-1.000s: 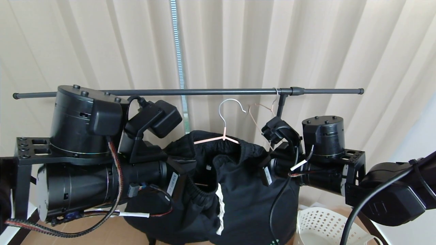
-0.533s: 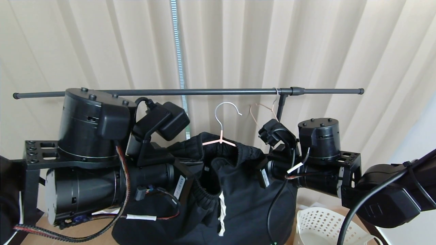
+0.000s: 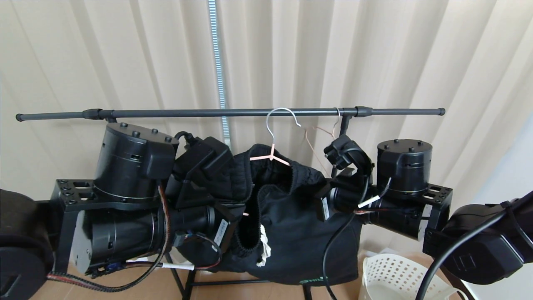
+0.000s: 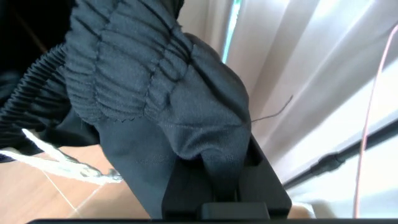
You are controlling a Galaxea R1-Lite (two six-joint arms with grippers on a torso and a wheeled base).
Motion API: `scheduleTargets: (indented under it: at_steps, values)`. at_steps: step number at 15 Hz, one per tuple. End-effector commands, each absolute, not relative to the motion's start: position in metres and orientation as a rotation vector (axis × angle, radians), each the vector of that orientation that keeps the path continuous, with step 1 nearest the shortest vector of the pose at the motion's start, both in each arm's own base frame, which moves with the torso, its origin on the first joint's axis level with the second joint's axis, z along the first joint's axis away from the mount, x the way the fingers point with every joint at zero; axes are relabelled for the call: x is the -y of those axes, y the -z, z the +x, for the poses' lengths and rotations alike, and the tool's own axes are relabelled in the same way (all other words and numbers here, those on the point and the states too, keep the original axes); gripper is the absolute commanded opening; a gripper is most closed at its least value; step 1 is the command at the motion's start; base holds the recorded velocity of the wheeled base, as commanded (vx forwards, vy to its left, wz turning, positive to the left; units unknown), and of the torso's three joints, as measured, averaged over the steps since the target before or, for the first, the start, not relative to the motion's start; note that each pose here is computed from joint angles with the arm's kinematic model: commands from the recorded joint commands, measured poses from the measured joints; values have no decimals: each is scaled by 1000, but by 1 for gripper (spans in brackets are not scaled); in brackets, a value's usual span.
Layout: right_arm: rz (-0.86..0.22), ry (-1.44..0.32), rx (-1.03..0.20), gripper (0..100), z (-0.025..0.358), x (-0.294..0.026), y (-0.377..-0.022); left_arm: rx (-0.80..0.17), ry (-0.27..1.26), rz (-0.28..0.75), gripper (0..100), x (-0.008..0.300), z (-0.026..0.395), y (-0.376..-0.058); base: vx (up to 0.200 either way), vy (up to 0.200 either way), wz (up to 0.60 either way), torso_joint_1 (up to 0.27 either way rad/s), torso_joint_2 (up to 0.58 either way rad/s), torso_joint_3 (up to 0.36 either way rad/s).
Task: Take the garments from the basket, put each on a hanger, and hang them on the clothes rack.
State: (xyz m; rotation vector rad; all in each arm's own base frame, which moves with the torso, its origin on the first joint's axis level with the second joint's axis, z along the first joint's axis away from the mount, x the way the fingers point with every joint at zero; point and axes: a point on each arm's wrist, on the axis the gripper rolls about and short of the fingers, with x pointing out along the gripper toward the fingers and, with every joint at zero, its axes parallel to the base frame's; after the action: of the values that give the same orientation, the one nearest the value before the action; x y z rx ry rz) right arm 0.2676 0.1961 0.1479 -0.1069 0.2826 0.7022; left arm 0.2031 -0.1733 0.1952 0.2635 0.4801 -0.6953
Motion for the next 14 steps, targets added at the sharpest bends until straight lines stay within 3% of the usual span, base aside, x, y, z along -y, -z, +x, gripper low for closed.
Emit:
scheduleTargets:
  at_steps: [1, 5, 14]
  values:
    - [-107, -705, -277, 0, 265, -195, -146, -483, 659, 257, 0, 174, 220, -185, 0, 0, 0, 0, 0, 0]
    - [-105, -719, -264, 0, 259, -195, -148, -434, 659, 239, 0, 183, 232, -179, 0, 0, 0, 0, 0, 0]
    - [-104, -740, -252, 0, 252, -195, -153, -427, 668, 247, 0, 185, 232, -179, 0, 0, 0, 0, 0, 0]
